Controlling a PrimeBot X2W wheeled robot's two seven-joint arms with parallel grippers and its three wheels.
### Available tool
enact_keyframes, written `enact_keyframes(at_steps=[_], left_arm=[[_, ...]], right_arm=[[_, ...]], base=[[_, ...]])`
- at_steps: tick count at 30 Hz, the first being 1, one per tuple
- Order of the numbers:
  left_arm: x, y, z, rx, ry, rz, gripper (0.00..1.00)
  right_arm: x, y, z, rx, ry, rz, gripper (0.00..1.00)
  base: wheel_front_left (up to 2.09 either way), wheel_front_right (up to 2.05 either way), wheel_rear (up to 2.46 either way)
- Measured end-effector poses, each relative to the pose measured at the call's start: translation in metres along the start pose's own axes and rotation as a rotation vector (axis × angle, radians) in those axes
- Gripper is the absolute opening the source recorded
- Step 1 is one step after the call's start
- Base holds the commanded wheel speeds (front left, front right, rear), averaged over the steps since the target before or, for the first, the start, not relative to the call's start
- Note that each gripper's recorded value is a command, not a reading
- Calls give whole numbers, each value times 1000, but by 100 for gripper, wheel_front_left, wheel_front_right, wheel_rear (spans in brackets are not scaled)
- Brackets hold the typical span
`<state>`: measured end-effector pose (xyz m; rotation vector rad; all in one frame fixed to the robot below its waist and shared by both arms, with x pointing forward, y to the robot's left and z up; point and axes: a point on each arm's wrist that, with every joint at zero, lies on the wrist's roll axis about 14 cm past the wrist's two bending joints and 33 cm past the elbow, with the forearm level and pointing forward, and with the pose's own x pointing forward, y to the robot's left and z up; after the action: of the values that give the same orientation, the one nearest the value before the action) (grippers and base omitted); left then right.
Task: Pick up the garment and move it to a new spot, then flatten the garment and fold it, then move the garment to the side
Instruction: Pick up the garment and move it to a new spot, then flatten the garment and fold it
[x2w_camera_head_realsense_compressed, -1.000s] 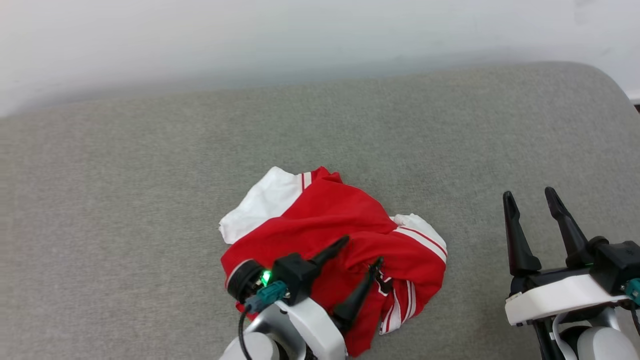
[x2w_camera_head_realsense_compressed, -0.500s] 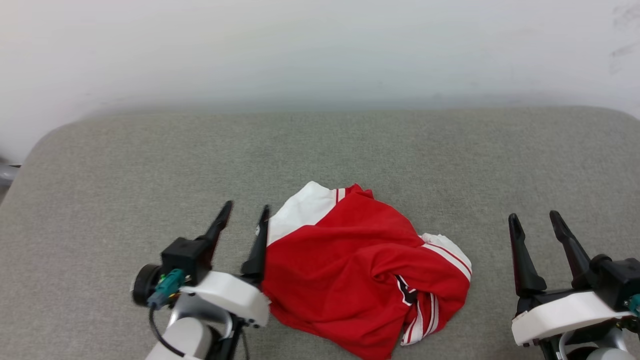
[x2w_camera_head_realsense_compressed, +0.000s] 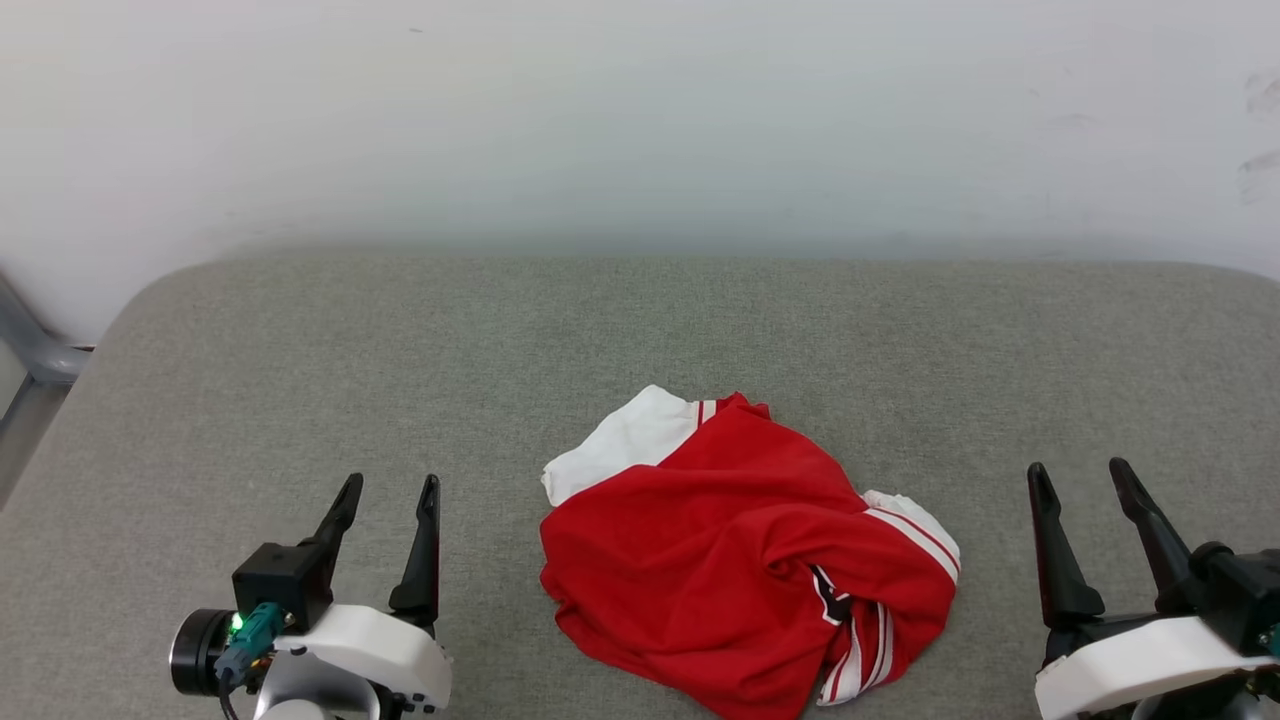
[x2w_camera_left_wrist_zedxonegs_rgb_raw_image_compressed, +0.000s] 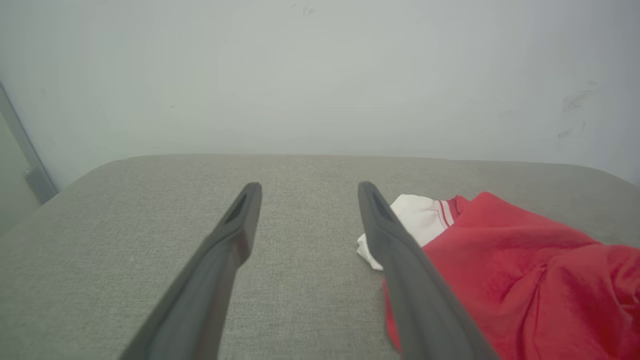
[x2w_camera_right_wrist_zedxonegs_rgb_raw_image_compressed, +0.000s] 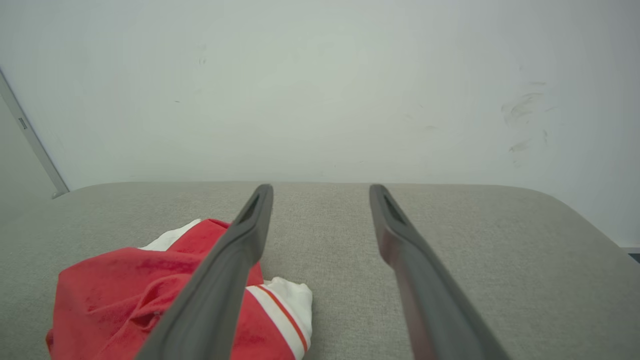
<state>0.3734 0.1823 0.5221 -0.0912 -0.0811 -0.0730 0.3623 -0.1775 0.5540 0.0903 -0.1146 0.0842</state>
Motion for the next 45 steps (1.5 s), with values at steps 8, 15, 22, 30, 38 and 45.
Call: enact_keyframes(at_steps=[8,15,22,30,38,45], left_arm=[[-3,3,0,-6,0,12,100],[-2,-14,-20,-37,126,-62,100],[1,-64,-56,-84,414,-262,100],[5,-74,-102,-39,693,-336,100],[23,-79,-130,15,803,-388,27],[34,-91,-119,70,708,-448,0]], right_arm=[[-1,2,0,1,4,6,100],[1,3,-3,6,13,10,100],[2,6,-8,10,29,19,100],[4,-1,-14,19,40,-5,100],[8,-14,-31,43,71,-46,100],[7,-25,-38,45,86,-78,100]], base=[[0,0,0],[0,0,0],[0,0,0],[0,0,0],[0,0,0],[0,0,0]])
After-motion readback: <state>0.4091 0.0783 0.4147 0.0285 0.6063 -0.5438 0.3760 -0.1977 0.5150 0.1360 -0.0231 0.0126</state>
